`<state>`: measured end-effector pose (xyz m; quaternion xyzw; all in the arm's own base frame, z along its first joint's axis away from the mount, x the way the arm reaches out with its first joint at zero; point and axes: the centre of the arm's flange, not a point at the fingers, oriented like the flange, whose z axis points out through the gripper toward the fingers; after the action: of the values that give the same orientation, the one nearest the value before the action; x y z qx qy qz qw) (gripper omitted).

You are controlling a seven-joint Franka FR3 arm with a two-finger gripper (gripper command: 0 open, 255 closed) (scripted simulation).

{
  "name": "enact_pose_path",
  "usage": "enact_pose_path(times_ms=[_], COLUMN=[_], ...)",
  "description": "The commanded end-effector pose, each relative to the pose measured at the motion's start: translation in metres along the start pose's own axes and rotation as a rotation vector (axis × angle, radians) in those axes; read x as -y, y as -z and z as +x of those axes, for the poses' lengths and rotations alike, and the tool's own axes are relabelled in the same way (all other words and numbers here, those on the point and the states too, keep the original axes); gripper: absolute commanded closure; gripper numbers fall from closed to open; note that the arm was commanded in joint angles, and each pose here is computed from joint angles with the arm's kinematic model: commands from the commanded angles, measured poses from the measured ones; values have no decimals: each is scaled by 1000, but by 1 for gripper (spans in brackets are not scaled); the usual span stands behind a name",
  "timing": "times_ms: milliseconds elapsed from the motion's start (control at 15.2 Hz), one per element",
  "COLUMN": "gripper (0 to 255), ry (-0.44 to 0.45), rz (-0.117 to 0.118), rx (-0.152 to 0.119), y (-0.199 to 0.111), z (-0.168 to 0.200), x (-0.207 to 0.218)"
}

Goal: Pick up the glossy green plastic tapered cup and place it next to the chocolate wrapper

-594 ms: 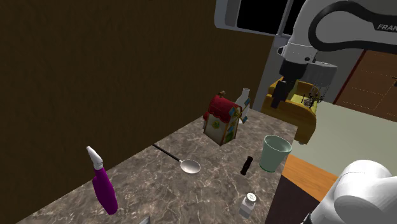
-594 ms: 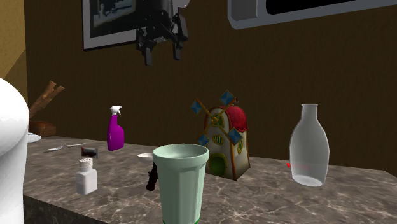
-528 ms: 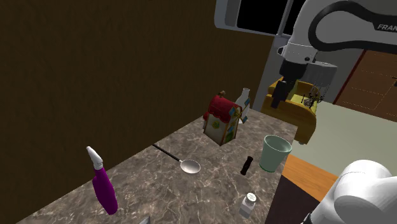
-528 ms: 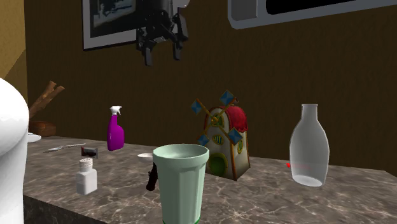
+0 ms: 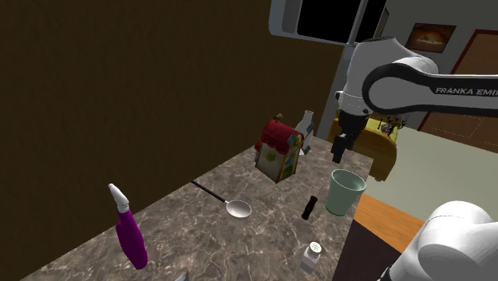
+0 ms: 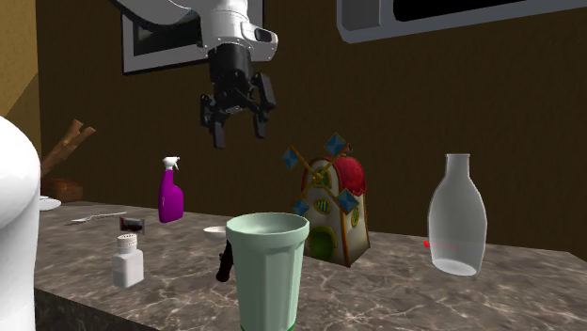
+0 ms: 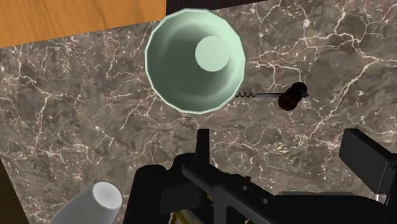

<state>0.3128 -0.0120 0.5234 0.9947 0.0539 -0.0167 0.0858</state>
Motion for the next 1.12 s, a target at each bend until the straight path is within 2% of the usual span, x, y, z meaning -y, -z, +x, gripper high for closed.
enact_pose_path(times_ms=[0, 462, 1056], gripper=[0, 0, 0], ry=[-7, -28, -28], rz=[-34, -146, -146], rx=[19, 88, 88], y=[-28, -120, -159], z=[-1, -4, -8], x=[6, 20, 14])
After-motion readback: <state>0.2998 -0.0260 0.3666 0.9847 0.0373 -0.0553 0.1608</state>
